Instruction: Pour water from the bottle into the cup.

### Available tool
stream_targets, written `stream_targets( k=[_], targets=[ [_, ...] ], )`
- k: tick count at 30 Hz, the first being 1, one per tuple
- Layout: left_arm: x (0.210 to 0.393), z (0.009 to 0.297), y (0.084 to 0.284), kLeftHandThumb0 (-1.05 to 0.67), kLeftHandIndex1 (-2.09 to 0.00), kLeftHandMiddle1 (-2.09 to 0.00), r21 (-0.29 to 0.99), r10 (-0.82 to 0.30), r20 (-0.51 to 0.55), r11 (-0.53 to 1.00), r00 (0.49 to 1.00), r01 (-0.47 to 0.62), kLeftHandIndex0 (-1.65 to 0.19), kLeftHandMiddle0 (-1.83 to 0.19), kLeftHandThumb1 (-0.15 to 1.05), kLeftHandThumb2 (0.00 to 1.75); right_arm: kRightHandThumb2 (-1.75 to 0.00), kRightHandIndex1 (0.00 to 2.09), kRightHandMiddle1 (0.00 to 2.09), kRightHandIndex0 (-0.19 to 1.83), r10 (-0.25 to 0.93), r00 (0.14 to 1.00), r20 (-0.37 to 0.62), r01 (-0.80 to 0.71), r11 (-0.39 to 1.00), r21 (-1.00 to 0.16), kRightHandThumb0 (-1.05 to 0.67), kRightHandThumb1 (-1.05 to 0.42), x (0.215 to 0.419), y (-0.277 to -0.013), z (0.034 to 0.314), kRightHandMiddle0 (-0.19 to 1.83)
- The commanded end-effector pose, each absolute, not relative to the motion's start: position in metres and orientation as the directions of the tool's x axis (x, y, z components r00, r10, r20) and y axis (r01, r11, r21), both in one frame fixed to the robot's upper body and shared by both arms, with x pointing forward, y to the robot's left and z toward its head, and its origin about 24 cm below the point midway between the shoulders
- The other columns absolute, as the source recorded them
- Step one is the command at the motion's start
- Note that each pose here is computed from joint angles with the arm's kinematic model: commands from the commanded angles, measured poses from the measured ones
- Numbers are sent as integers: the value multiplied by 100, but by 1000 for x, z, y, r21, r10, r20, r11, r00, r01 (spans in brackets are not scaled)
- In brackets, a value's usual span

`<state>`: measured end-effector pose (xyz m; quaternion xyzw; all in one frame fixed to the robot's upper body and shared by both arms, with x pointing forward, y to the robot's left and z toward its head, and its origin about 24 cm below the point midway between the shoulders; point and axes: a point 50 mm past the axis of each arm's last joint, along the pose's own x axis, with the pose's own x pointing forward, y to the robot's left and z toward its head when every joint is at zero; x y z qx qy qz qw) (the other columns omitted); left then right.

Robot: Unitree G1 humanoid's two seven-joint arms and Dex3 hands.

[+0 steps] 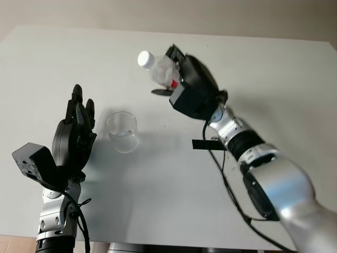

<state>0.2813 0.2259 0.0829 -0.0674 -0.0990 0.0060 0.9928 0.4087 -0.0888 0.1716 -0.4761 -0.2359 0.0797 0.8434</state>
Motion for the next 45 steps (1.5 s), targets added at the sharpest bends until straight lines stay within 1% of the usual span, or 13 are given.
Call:
stream_targets(
  k=[1,4,11,14,21,30,33,36,38,40,45],
  targets=[
    [284,89,226,-81,-5,-5,-127,27,218,992,976,1,12,7,105,73,-21,209,209,102,386,851,355,149,472,-869,-14,-104,411,-88,188,65],
    [285,90,226,-81,-5,-5,-133,28,219,991,975,1,12,7,105,72,-20,209,209,100,417,834,361,171,426,-888,-14,-104,411,-87,191,60],
    [285,89,225,-82,-5,-5,-132,29,218,991,975,0,12,7,105,72,-18,209,209,98,490,788,372,244,306,-920,-18,-102,409,-80,196,59],
    [286,89,224,-83,-6,-6,-131,32,217,991,976,-4,11,7,105,72,-16,209,209,96,507,774,380,264,286,-921,-20,-101,408,-78,196,57],
    [286,87,223,-81,-5,-5,-135,37,219,991,975,-7,13,7,105,73,-18,209,209,99,540,750,382,294,246,-924,-18,-105,407,-74,197,57],
    [285,87,224,-80,-5,-5,-129,35,225,992,974,-6,13,8,105,75,-15,209,209,114,593,696,404,351,211,-913,-18,-105,404,-66,201,62],
    [285,87,223,-80,-5,-5,-133,36,226,991,973,-6,13,8,105,75,-15,209,209,113,619,664,420,372,214,-903,-18,-104,401,-64,202,61],
    [285,86,222,-80,-5,-5,-136,31,227,991,973,0,13,9,105,75,-17,209,209,112,648,627,433,396,213,-893,-18,-105,399,-61,203,60],
    [286,86,222,-80,-5,-5,-136,33,223,991,974,-2,13,8,105,74,-24,209,209,110,664,611,432,404,208,-891,-16,-104,398,-59,203,61],
    [286,86,222,-81,-5,-5,-135,33,222,991,975,-3,13,8,105,74,-26,209,209,111,671,603,432,410,204,-889,-16,-104,397,-59,203,64],
    [285,86,220,-80,-5,-5,-137,35,227,991,973,-3,14,9,105,74,-36,209,209,112,705,560,435,451,181,-874,-18,-104,395,-57,204,68]
  ],
)
